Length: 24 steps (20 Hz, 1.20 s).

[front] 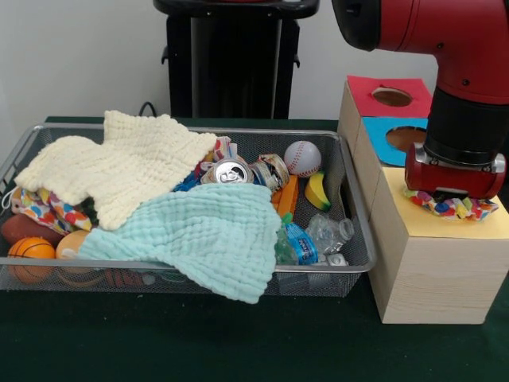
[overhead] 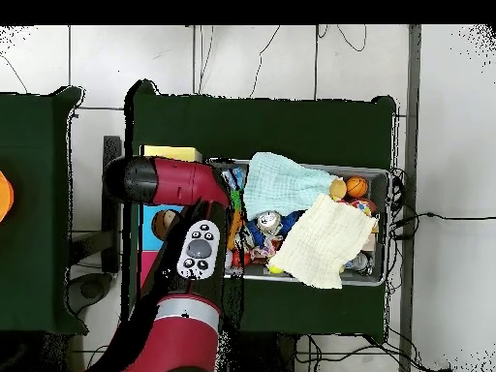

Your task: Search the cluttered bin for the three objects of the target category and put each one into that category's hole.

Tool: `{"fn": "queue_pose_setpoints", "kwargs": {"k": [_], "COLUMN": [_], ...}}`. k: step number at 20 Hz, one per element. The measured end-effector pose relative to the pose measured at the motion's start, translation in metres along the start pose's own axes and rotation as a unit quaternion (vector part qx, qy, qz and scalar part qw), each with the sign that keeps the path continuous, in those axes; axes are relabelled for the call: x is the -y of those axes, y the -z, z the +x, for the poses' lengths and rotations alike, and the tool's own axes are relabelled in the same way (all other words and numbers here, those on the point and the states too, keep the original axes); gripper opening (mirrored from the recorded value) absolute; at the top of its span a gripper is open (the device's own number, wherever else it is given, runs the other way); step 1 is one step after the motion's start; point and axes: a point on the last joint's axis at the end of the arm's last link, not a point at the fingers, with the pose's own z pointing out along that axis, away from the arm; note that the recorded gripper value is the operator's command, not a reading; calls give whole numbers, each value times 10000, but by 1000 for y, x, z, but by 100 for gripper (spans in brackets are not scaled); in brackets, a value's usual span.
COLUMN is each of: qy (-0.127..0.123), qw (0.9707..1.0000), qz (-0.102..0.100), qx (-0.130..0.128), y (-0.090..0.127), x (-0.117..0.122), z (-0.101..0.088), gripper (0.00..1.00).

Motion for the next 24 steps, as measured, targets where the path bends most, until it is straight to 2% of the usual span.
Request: {"fn": "queue_pose_setpoints", "kwargs": {"k": [13, 24], "qy": [-1, 19], "qw": [10000, 10000], "qz": [6, 16], "qx": [2, -44], "y": [2, 16], "x": [0, -2], "z": [1, 5], "gripper": [100, 100]}}
